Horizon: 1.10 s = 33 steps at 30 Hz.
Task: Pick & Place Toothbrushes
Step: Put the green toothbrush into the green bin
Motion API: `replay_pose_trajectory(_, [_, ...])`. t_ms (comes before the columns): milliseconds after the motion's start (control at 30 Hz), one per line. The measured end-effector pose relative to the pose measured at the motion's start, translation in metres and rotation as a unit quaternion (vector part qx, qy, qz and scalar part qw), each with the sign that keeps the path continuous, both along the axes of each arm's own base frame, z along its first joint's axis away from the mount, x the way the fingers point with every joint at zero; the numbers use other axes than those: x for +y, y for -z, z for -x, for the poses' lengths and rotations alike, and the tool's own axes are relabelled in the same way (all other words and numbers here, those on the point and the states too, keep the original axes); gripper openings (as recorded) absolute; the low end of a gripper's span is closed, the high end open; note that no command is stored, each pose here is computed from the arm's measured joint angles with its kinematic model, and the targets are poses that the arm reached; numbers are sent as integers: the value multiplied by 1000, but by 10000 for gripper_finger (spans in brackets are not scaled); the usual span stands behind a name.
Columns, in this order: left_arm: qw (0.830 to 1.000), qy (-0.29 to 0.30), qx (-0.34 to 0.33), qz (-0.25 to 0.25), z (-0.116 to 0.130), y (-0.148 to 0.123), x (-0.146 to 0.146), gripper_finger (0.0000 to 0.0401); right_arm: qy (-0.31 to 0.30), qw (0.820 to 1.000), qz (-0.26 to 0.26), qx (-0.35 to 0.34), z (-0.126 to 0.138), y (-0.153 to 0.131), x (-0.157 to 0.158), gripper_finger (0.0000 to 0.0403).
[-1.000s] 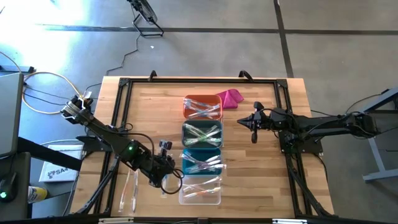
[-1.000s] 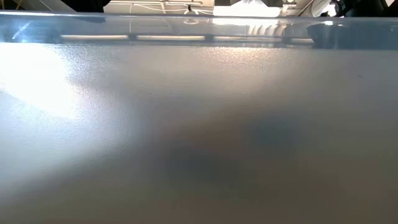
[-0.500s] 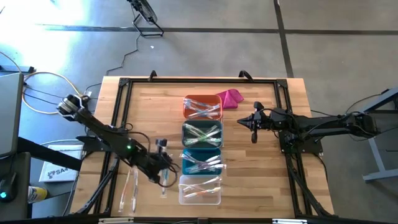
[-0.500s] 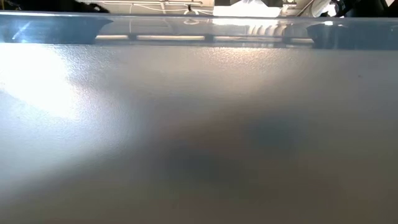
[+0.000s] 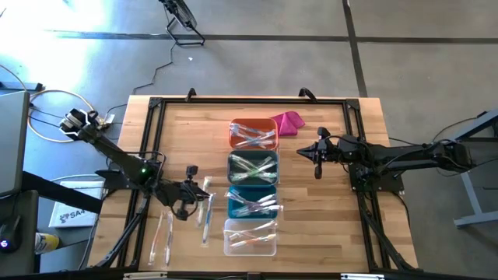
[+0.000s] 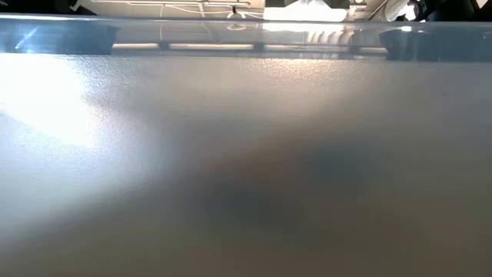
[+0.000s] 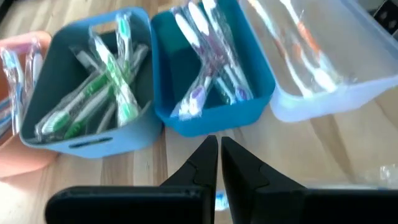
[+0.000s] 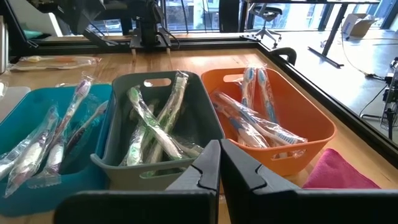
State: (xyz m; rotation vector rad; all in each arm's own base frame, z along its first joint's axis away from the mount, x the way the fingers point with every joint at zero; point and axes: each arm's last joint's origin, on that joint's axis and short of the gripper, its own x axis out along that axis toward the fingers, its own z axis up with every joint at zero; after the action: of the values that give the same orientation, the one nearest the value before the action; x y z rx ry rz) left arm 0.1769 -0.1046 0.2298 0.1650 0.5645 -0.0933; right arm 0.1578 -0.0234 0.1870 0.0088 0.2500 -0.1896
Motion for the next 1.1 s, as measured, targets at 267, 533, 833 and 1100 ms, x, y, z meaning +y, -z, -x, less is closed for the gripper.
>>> replay_pose_trajectory(267, [1000, -6, -2, 13, -1, 0, 0, 15, 0, 1000, -1, 0, 0, 0, 0, 4])
replay_pose_trajectory(533, [999, 12, -31, -1, -4, -5, -2, 15, 1, 1000, -2, 0, 0, 0, 0, 4])
replay_pose_trajectory(833, [997, 31, -58, -34, -5, -9, -3, 15, 0, 1000, 0, 0, 0, 0, 0, 4])
replay_pose_trajectory(1100, [997, 34, -57, -34, -5, -9, -3, 15, 0, 1000, 0, 0, 0, 0, 0, 4])
